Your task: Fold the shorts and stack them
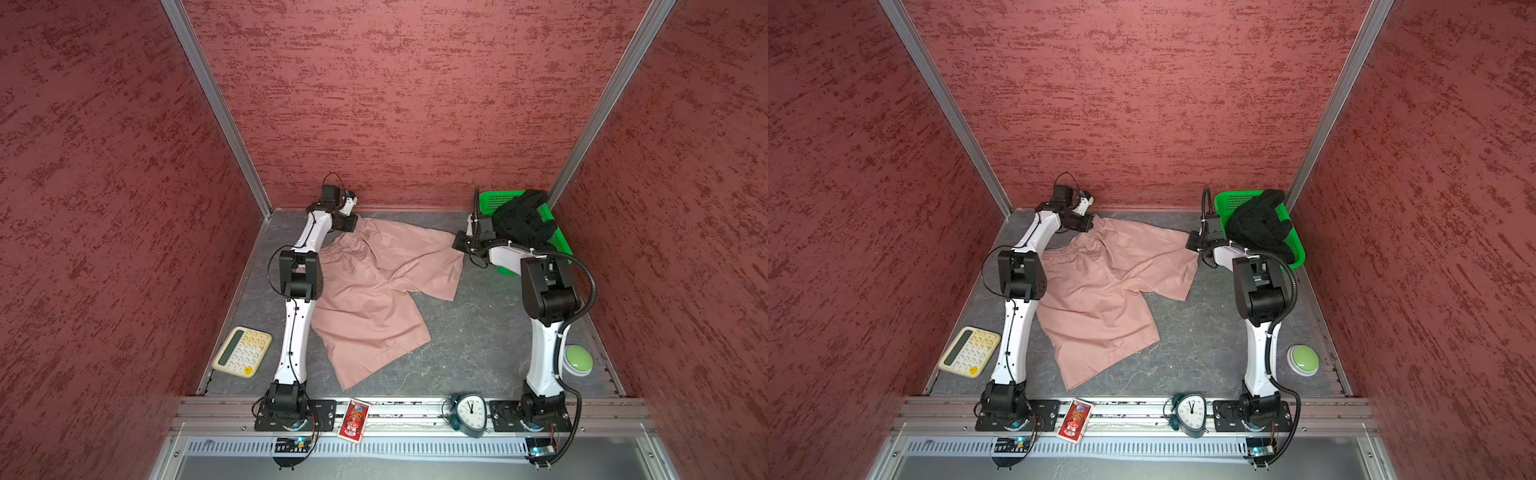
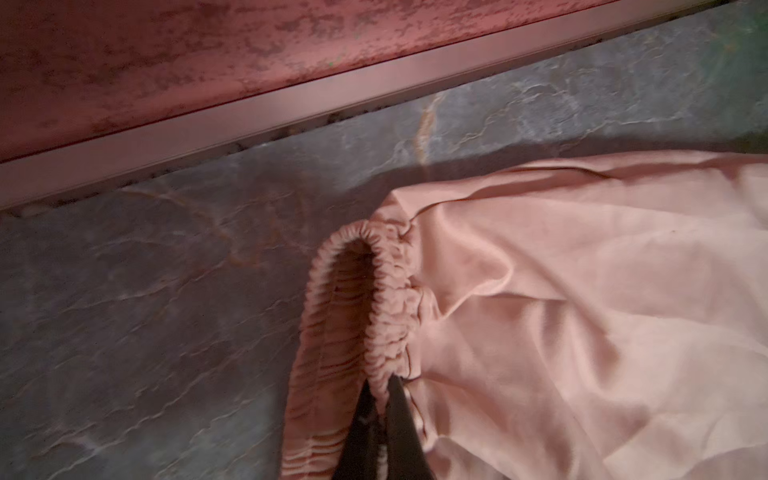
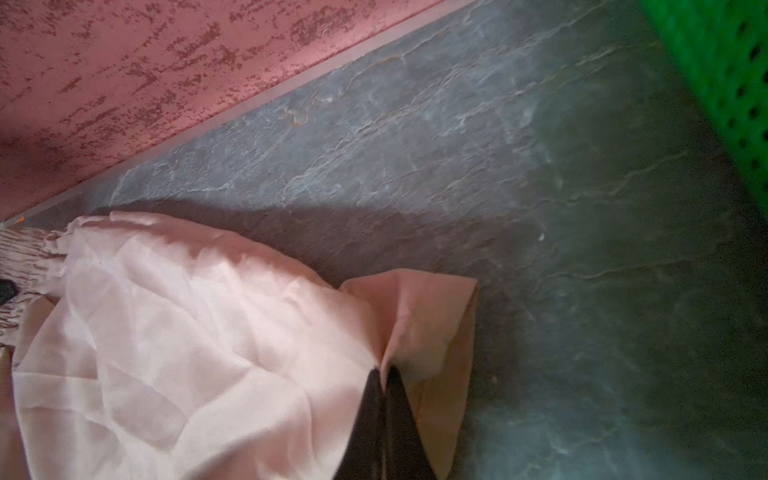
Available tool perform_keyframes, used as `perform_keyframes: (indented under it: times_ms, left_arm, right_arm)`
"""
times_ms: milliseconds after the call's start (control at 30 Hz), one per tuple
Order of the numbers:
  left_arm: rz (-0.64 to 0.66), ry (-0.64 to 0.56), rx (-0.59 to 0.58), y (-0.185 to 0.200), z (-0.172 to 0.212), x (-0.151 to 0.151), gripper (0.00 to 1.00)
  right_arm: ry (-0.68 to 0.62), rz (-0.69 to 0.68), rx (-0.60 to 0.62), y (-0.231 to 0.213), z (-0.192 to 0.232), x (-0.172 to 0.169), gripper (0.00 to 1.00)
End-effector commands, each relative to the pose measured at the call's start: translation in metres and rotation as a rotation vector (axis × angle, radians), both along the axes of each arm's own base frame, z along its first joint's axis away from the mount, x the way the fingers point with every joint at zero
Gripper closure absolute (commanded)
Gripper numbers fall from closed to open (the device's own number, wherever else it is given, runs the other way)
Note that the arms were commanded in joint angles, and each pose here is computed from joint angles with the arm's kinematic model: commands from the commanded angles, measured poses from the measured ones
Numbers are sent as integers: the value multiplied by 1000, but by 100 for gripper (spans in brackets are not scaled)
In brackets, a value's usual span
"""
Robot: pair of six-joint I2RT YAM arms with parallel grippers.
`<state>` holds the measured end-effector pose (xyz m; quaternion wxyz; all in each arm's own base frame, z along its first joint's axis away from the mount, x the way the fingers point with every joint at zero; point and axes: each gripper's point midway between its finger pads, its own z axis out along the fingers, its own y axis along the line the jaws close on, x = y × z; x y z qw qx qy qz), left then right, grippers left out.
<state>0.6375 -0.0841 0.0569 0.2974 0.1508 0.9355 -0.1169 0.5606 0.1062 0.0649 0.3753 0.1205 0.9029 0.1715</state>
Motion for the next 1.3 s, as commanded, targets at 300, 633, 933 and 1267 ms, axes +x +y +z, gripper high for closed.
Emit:
perform_keyframes:
  times_ms: [300,633,933,1267]
  left_arm:
    - [182,-135,103,83,48,24,19]
    - [248,-198,24,89,138,4,1]
    - [255,28,-161,46,150,-88,1]
    - [300,78,-212,48,148,-140,1]
  right_arm:
    - [-73,-26,-52,-16,32,33,90]
    - [-129,182,-22,21,111,-27,37]
    - [275,558,-75,105,46,-249,36]
    - [389,672,-10,145,6,-332,39]
